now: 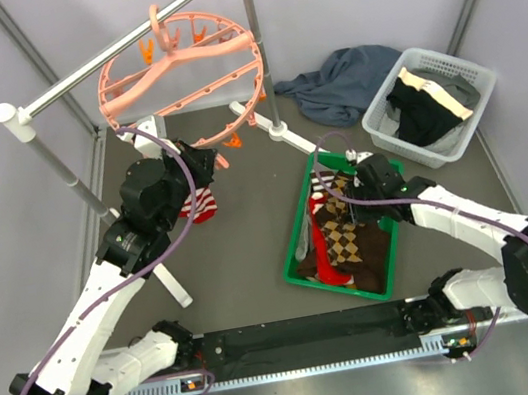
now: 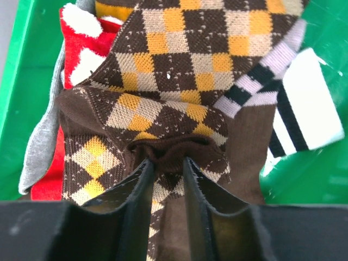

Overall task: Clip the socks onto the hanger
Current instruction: Pick up the sock from the bin, then clamp the sock onto the hanger, then rotate the hanger at the clothesline.

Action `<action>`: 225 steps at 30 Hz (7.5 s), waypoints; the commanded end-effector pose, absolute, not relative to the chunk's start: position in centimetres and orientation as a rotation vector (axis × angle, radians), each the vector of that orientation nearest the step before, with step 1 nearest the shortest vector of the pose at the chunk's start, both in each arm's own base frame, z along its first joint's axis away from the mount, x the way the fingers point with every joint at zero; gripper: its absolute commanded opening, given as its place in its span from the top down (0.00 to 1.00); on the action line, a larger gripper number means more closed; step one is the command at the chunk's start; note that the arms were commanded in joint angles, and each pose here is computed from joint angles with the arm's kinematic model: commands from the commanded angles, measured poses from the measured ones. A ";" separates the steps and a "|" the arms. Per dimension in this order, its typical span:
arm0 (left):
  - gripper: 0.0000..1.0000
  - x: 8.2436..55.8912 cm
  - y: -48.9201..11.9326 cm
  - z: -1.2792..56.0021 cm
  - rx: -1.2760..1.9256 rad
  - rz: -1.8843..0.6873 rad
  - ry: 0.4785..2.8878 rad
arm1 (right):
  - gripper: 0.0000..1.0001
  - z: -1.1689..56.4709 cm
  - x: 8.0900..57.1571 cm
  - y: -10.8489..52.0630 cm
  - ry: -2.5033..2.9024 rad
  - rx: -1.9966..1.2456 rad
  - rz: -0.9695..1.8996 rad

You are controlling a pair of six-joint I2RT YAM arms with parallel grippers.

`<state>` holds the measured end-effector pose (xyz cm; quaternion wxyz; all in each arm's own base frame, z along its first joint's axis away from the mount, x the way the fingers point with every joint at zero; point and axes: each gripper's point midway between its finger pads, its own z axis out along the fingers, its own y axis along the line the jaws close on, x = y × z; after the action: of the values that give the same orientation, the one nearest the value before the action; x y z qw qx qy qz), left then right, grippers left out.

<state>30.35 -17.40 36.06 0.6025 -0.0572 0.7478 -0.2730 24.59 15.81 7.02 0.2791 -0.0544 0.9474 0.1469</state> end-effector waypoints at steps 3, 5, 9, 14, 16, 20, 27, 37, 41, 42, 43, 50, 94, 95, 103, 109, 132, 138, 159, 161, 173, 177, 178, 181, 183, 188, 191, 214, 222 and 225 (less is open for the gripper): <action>0.97 30.3 -17.8 38.2 -0.132 -0.689 1.662 | 0.91 7.8 25.5 17.0 2.483 -0.252 0.437; 0.97 30.4 -17.9 38.3 -0.131 -0.691 1.660 | 0.99 9.0 25.7 17.1 2.452 -0.282 0.440; 0.97 30.3 -17.8 38.7 -0.132 -0.696 1.648 | 1.00 12.5 25.7 16.8 2.390 -0.348 0.429; 0.97 30.4 -18.2 39.6 -0.115 -0.715 1.633 | 1.00 20.4 27.1 17.6 2.162 -0.445 0.457; 0.98 30.4 -18.3 40.0 -0.111 -0.721 1.625 | 1.00 24.0 27.3 18.5 2.045 -0.490 0.500; 0.97 30.5 -18.9 40.4 -0.094 -0.742 1.624 | 1.00 29.1 27.1 20.6 1.862 -0.609 0.544; 0.98 30.5 -19.6 41.6 -0.068 -0.775 1.609 | 1.00 35.4 25.8 26.7 1.542 -0.809 0.658; 0.98 30.5 -20.2 43.1 -0.054 -0.815 1.580 | 1.00 38.9 24.9 34.3 1.320 -0.962 0.812; 0.98 30.3 -20.3 43.3 -0.051 -0.827 1.570 | 1.00 39.3 25.2 36.1 1.287 -0.971 0.862; 0.98 30.3 -20.3 43.2 -0.051 -0.827 1.570 | 1.00 38.9 25.5 36.6 1.296 -0.973 0.868; 0.98 30.4 -20.4 43.1 -0.050 -0.828 1.572 | 1.00 38.8 25.4 36.9 1.299 -0.975 0.879; 0.98 30.2 -20.1 43.4 -0.059 -0.839 1.542 | 1.00 37.5 25.6 38.2 1.326 -0.968 0.919; 0.94 31.1 -19.9 40.0 -0.043 -0.743 1.633 | 1.00 39.4 26.8 39.6 1.289 -0.906 0.926; 0.93 31.2 -19.8 39.9 -0.045 -0.739 1.637 | 1.00 39.4 26.8 39.7 1.290 -0.907 0.926; 0.81 31.0 -19.1 39.9 -0.050 -0.707 1.634 | 1.00 39.6 27.1 39.5 1.289 -0.890 0.913; 0.67 30.7 -19.0 40.2 -0.049 -0.709 1.626 | 1.00 39.4 27.7 39.7 1.302 -0.882 0.903; 0.15 31.1 -16.6 40.3 -0.156 -0.613 1.610 | 0.55 37.1 29.5 37.4 1.336 -0.800 0.886; 0.13 31.1 -15.9 40.3 -0.165 -0.575 1.605 | 0.50 37.3 30.8 35.7 1.280 -0.794 0.899; 0.12 30.3 -16.2 41.1 -0.119 -0.601 1.603 | 0.39 37.3 32.7 38.2 1.173 -0.959 0.988; 0.12 30.2 -16.2 41.3 -0.113 -0.609 1.600 | 0.39 37.1 32.9 38.1 1.173 -0.959 0.990; 0.12 29.9 -16.4 41.5 -0.091 -0.615 1.599 | 0.44 36.7 33.2 38.4 1.150 -1.014 1.082; 0.12 29.8 -16.5 41.7 -0.086 -0.623 1.595 | 0.52 36.5 33.1 38.6 1.148 -1.031 1.099; 0.12 29.7 -16.6 41.8 -0.080 -0.629 1.595 | 0.54 36.4 33.0 38.6 1.146 -1.037 1.105; 0.12 29.5 -16.9 42.1 -0.066 -0.651 1.592 | 0.66 36.0 32.8 38.7 1.150 -1.048 1.119; 0.12 29.3 -17.1 42.2 -0.057 -0.664 1.593 | 0.74 35.8 32.5 38.7 1.157 -1.049 1.131; 0.12 28.6 -17.6 43.1 -0.030 -0.711 1.582 | 0.87 36.9 31.5 38.1 1.130 -1.028 1.138; 0.12 28.1 -17.7 43.6 -0.022 -0.732 1.580 | 0.89 37.2 31.1 37.8 1.146 -1.009 1.095; 0.26 27.5 -16.2 43.2 -0.116 -0.703 1.635 | 0.91 38.6 28.4 40.9 1.235 -0.832 0.529; 0.30 27.5 -16.2 42.8 -0.161 -0.721 1.654 | 0.90 38.1 28.4 41.8 1.241 -0.838 0.484; 0.30 26.6 -15.9 44.2 -0.162 -0.749 1.628 | 0.90 38.1 28.2 41.9 1.240 -0.835 0.495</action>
<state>27.75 -16.63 40.20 0.5972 -0.0556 0.7426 -0.2979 28.84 41.36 35.48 0.6858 -0.3856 0.5784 0.2153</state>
